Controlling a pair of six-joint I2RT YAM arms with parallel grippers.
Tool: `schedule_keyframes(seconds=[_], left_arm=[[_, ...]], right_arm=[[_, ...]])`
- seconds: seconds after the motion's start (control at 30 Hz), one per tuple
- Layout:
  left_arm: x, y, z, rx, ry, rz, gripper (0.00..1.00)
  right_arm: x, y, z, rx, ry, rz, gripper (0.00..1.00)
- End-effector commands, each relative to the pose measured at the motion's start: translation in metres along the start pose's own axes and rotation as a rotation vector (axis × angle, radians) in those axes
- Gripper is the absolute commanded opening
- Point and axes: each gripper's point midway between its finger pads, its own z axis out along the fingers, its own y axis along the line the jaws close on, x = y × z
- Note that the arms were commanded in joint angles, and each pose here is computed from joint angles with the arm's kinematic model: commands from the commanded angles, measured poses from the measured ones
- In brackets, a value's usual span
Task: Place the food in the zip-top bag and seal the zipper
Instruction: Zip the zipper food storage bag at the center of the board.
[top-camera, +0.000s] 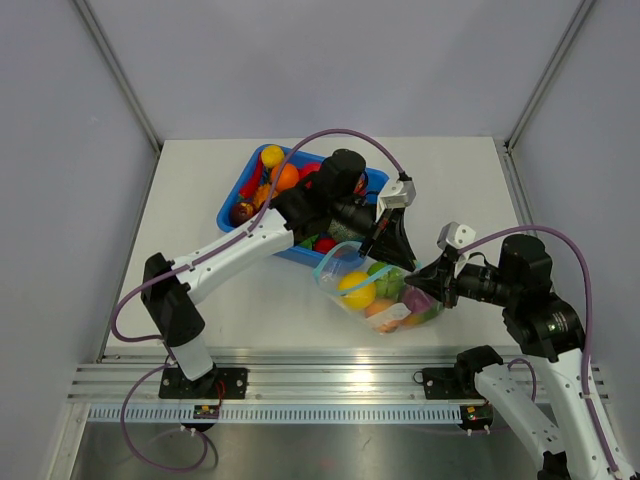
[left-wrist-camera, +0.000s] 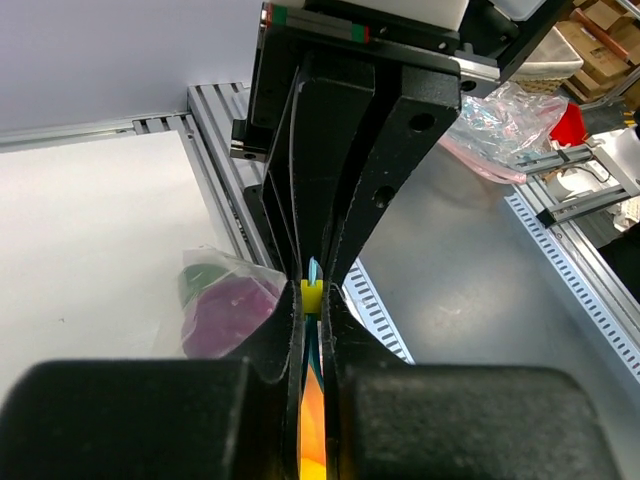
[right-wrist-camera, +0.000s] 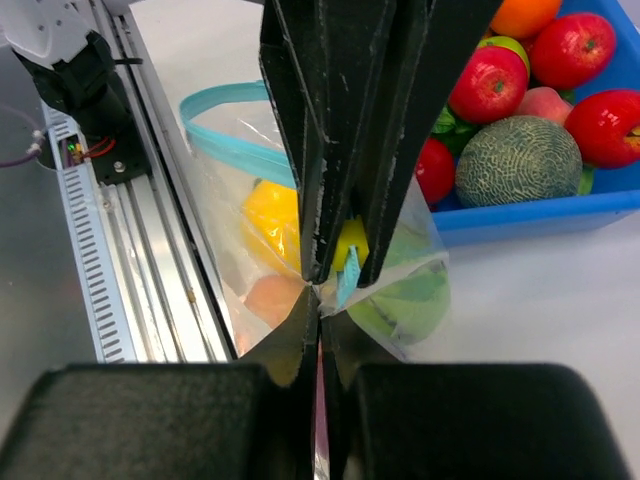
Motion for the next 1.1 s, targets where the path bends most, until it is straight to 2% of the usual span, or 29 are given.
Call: schedule_keyframes(seconds=[0.0,0.03,0.07,0.13,0.5,0.73,0.77,0.83,0.87,0.97,1.07], left_arm=[[-0.006,-0.009,-0.001,0.038,-0.009,0.045,0.0],[-0.005,-0.01,-0.001,0.049,-0.008,0.044,0.0],[-0.005,-0.011,-0.002,0.055,-0.008,0.043,0.0],[-0.003,-0.011,-0.003,0.059,-0.006,0.042,0.0],[-0.003,-0.007,-0.001,0.059,-0.012,0.015,0.0],[-0.004,0.003,0.002,0.031,-0.012,0.005,0.0],[-0.004,0.004,0.002,0.031,-0.013,0.003,0.0],[-0.003,0.007,0.003,0.028,-0.012,0.002,0.0],[-0.002,0.009,0.004,0.025,-0.012,-0.001,0.0],[0.002,0.014,0.005,0.014,-0.007,-0.012,0.0],[0.012,0.024,0.005,-0.005,0.008,-0.03,0.0]], right_arm=[[-0.003,-0.014,-0.001,0.07,-0.008,-0.055,0.08],[0.0,-0.016,-0.001,0.083,0.002,-0.053,0.14],[0.002,-0.018,-0.002,0.095,0.011,-0.055,0.24],[0.0,-0.025,-0.005,0.145,0.009,-0.072,0.32],[-0.015,-0.025,0.003,0.105,-0.049,-0.076,0.36],[-0.025,-0.02,0.004,0.064,-0.069,-0.078,0.31],[-0.025,-0.019,0.004,0.062,-0.069,-0.075,0.23],[-0.025,-0.019,0.004,0.064,-0.071,-0.073,0.15],[-0.025,-0.019,0.003,0.068,-0.076,-0.071,0.0],[-0.028,-0.026,0.0,0.128,-0.088,-0.056,0.0],[-0.032,-0.054,-0.011,0.319,-0.111,-0.033,0.0]])
